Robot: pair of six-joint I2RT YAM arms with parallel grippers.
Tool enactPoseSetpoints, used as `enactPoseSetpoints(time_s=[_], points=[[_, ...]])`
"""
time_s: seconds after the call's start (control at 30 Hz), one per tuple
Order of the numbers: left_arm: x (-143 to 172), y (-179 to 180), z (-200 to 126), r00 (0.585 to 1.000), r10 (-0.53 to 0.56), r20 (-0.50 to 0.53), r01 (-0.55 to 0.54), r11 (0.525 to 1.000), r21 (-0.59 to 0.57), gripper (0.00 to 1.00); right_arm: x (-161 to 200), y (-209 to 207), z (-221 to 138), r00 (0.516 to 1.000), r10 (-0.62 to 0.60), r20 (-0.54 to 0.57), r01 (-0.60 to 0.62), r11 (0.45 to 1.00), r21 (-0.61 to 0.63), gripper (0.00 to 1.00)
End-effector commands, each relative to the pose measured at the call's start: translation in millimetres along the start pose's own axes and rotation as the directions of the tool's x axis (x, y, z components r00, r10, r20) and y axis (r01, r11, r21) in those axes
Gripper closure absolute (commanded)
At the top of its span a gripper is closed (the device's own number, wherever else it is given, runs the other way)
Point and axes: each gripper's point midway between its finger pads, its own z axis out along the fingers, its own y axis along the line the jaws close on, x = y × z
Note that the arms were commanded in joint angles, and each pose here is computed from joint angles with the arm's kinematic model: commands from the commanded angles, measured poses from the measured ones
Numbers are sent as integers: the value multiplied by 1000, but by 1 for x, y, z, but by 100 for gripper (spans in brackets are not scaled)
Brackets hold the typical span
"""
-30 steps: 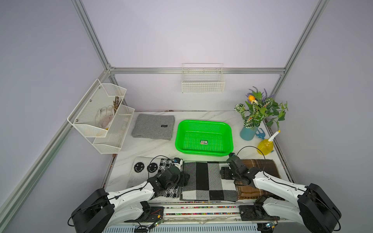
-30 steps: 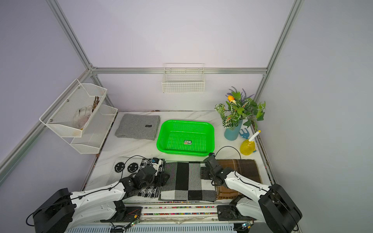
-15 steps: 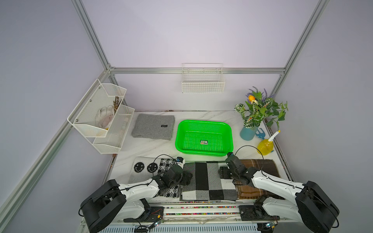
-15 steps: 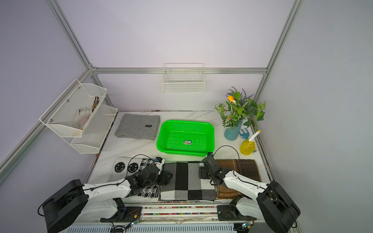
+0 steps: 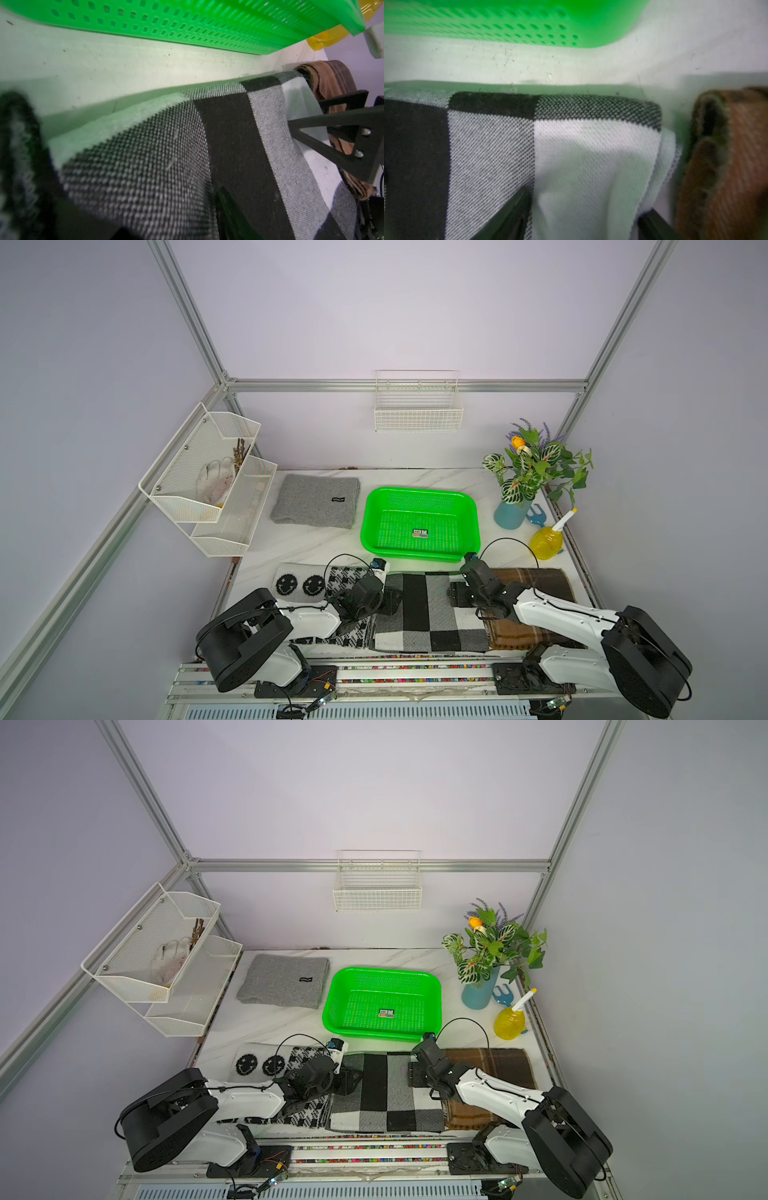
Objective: Put the folded scarf in the basket
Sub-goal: Pick up the scarf at the center of the board.
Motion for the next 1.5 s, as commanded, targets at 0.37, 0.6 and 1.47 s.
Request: enactPoseSetpoints(time_s=[0.37, 0.6, 1.47], points=[[51, 18, 7, 979, 16, -202, -23, 999, -32, 95, 49, 19, 10, 985, -12, -171, -13, 989, -145, 69], [45, 13, 6, 982, 20, -190, -24, 999, -21, 100, 36, 21, -4, 996, 5, -87, -21, 985, -174, 100], [-84, -80, -92, 988, 129, 85, -138, 985, 104, 100, -47, 74, -125, 979, -46, 199, 115, 930, -350, 100]])
